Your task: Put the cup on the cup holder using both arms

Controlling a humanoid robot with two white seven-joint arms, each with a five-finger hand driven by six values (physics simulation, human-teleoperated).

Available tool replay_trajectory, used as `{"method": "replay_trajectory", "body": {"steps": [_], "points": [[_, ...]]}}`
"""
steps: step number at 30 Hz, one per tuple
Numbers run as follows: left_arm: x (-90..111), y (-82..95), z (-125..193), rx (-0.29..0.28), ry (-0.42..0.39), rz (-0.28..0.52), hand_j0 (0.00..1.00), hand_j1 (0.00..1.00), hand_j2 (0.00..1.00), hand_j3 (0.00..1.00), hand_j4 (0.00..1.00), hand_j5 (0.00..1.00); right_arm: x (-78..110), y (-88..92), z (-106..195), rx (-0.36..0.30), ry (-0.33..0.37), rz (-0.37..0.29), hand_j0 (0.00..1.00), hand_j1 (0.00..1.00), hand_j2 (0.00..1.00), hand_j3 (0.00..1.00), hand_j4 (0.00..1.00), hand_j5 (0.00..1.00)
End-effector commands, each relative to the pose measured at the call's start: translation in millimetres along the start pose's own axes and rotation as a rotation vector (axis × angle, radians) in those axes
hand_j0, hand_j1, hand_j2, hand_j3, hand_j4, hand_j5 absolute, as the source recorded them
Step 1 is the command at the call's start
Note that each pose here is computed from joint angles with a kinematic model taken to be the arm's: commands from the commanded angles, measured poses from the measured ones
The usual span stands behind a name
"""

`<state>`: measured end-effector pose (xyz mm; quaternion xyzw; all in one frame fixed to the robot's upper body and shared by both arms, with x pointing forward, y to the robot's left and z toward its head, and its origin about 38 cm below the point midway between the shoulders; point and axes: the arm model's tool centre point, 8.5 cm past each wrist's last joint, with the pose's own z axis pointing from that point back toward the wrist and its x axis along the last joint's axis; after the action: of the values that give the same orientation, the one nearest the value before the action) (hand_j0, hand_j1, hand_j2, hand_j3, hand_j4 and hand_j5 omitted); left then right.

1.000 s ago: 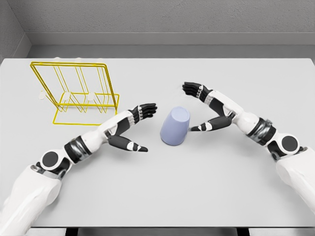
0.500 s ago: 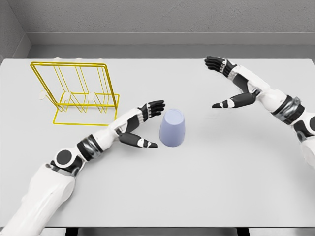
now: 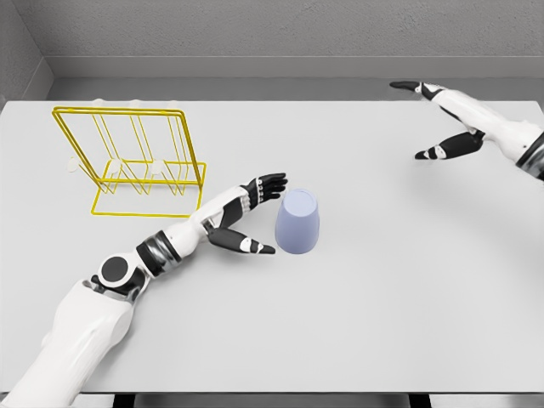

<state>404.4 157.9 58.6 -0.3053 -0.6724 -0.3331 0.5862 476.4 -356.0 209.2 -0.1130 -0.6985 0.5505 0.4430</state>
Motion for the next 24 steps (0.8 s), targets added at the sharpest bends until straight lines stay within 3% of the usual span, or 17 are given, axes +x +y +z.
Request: {"method": "replay_trajectory", "body": {"steps": [1,6,9,24], "points": [[0,0.8,-1,0.003,-0.004,0.005,1.00,1.00,1.00,1.00,1.00,1.00,-4.6,-9.3,7,-0.040,0.035,0.101,1.00,1.00,1.00,1.00,1.00,1.00],[0,-4.5,-6,-0.009,-0.009,0.009,1.00,1.00,1.00,1.00,1.00,1.00,-13.5,-20.1,28,-0.029,0.080,0.128,1.00,1.00,1.00,1.00,1.00,1.00],[-2,-7.4,-7,-0.027,0.014,-0.025,1.00,1.00,1.00,1.00,1.00,1.00,-13.9,-22.9,29,-0.032,0.082,0.132,1.00,1.00,1.00,1.00,1.00,1.00],[-1,-12.3,-21,-0.027,-0.005,-0.006,1.00,1.00,1.00,1.00,1.00,1.00,-17.4,-21.5,31,-0.027,0.094,0.127,1.00,1.00,1.00,1.00,1.00,1.00]]}}
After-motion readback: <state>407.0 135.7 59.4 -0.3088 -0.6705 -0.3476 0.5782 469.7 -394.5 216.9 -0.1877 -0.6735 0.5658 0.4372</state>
